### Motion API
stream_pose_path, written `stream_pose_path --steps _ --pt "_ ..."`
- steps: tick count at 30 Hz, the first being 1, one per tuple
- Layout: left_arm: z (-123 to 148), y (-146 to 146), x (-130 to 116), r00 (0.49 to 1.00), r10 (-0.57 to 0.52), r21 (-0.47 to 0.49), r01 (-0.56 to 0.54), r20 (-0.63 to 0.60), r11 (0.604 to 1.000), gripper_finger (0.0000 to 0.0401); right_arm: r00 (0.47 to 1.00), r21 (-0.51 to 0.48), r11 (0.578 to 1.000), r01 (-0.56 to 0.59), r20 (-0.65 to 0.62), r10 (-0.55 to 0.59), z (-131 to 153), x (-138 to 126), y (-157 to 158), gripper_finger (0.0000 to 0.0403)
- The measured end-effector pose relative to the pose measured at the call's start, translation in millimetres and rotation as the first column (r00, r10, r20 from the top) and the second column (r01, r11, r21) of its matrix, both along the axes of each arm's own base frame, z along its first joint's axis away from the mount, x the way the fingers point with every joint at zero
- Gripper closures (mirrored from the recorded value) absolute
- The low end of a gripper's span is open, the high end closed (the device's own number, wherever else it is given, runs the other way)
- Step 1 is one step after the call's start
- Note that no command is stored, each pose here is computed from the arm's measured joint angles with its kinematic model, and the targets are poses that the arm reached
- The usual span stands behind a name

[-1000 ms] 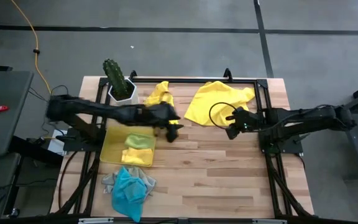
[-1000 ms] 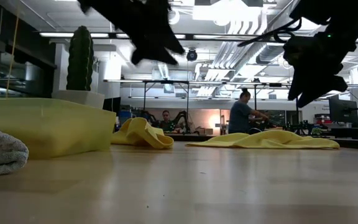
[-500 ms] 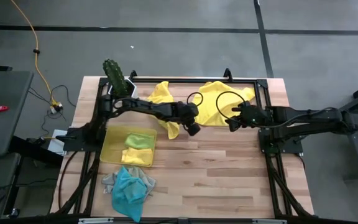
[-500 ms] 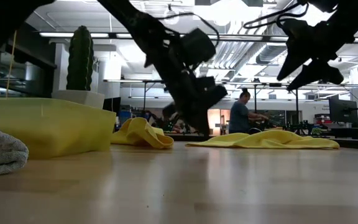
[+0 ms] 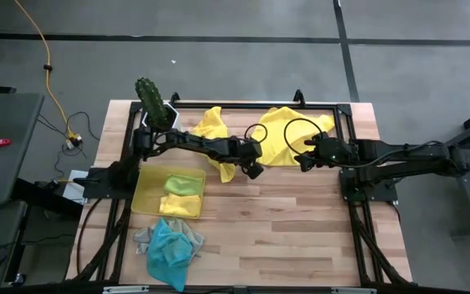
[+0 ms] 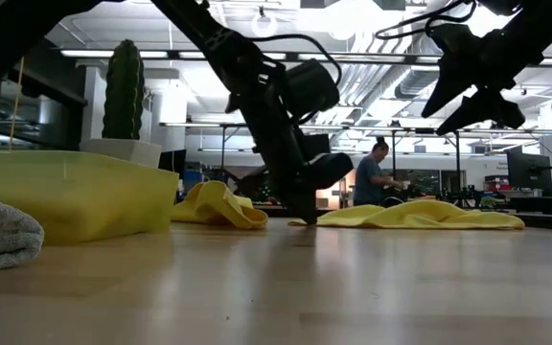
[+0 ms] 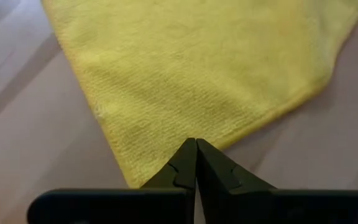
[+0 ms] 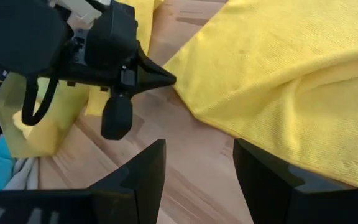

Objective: Fold microfiber towels
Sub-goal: Fold the right yellow microfiber towel

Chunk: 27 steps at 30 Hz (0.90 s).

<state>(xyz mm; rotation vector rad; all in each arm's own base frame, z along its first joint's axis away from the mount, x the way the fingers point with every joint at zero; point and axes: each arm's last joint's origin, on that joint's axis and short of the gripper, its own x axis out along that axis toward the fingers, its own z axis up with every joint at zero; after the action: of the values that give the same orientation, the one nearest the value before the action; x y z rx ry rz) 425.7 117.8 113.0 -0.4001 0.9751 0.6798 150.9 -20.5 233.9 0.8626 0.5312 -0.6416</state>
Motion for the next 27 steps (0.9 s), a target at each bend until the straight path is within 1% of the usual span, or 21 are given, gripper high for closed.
stream_pose_path --steps 3,5,7,10,14,18,20,22,26,27 --pt "-3.1 -14.6 -0.7 0.998 -0.037 -0.019 0.036 -0.050 0.999 0.0401 0.998 0.046 0.999 0.002 -0.060 0.001 -5.0 -4.4 1.2 0.0224" --pt "-3.0 -25.7 -0.4 0.996 -0.062 -0.024 0.061 -0.071 0.998 0.0401 0.990 0.080 0.997 0.014 -0.143 -0.002 -11.3 -9.2 2.1 0.0224" --pt "1.0 -36.1 -1.4 0.992 -0.089 -0.035 0.086 -0.086 0.996 0.0401 0.968 0.110 0.993 0.047 -0.250 -0.018 -18.8 -15.2 2.8 0.0224" --pt "1.0 -51.8 -0.2 0.989 -0.108 -0.031 0.105 -0.101 0.994 0.0401 0.919 0.129 0.986 0.102 -0.391 -0.044 -28.4 -21.3 3.3 0.0224" --pt "3.1 -69.7 -0.2 0.990 -0.098 -0.039 0.094 -0.102 0.995 0.0401 0.864 0.091 0.987 0.133 -0.499 -0.070 -38.2 -18.1 1.9 0.0224" --pt "5.0 -78.9 0.4 0.993 -0.072 -0.012 0.071 -0.094 0.997 0.0401 0.812 0.010 0.984 0.177 -0.566 -0.140 -48.7 -9.6 -1.2 0.0236" --pt "4.9 -80.5 0.4 0.993 -0.065 -0.006 0.065 -0.094 0.998 0.0401 0.792 -0.020 0.984 0.179 -0.591 -0.156 -54.5 -3.9 -2.6 0.0254" --pt "4.8 -80.7 0.2 0.994 -0.057 -0.010 0.057 -0.092 0.998 0.0401 0.766 -0.045 0.983 0.176 -0.621 -0.166 -60.5 0.4 -3.5 0.0285" --pt "4.7 -79.9 0.1 0.994 -0.053 -0.011 0.052 -0.092 0.999 0.0401 0.718 -0.096 0.980 0.174 -0.669 -0.193 -72.2 7.9 -5.5 0.0377" --pt "4.7 -78.6 0.0 0.995 -0.048 -0.013 0.048 -0.091 0.999 0.0401 0.710 -0.114 0.978 0.173 -0.673 -0.204 -74.5 9.7 -6.1 0.0389"
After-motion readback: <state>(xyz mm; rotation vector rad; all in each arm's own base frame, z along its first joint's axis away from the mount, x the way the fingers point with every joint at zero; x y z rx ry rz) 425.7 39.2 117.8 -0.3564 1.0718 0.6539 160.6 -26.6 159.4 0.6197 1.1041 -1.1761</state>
